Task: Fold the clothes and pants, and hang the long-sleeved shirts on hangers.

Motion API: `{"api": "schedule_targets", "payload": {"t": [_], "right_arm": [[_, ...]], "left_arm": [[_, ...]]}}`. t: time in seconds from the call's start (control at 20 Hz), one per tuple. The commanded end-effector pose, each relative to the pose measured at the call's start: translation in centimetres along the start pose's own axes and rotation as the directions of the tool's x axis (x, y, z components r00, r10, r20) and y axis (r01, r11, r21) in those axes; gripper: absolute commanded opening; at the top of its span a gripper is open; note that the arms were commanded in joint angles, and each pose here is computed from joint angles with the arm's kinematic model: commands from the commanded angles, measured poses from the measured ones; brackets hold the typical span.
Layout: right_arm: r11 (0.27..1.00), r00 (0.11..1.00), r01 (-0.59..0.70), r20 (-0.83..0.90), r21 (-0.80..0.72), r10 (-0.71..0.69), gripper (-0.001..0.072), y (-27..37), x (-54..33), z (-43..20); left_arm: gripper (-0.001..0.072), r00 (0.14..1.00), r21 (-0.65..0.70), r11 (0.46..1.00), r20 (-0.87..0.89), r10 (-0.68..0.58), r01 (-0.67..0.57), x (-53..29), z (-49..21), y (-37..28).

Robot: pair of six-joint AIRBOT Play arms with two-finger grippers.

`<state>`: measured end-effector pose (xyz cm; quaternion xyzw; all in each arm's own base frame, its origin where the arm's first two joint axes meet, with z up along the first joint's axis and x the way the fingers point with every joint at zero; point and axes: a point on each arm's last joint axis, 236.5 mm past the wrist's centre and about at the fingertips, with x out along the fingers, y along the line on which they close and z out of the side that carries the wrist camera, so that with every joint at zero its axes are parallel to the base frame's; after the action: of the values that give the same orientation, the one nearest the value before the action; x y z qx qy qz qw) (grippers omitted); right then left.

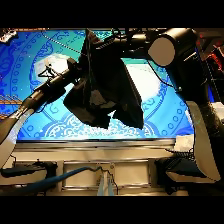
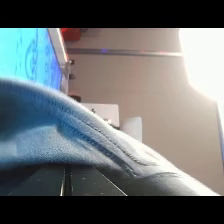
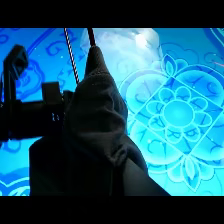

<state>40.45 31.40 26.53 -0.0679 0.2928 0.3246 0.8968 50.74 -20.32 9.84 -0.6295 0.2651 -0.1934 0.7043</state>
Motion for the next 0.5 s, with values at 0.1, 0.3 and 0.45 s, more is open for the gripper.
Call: {"api": "schedule_targets", "payload": {"t": [0.1, 0.3, 0.45], "right_arm": [[0.999, 0.999, 0.012, -0.034, -0.041, -0.013, 0.0018, -0.3, -0.1, -0.8], [0.999, 0.999, 0.012, -0.033, -0.042, -0.014, 0.0018, -0.3, -0.1, -0.8], [0.999, 0.999, 0.022, -0.028, -0.046, -0.023, 0.0018, -0.5, 0.0, -0.7]], "left_arm": [[0.0014, 0.999, 0.060, 0.998, 0.027, -0.019, 0.018, -1.9, 3.9, 0.1], [0.0014, 0.998, 0.058, 0.997, 0.012, -0.061, 0.060, -2.6, 4.5, -0.8], [0.0274, 0.981, 0.194, 0.967, -0.135, -0.138, 0.163, -2.3, 0.0, -2.8]]}}
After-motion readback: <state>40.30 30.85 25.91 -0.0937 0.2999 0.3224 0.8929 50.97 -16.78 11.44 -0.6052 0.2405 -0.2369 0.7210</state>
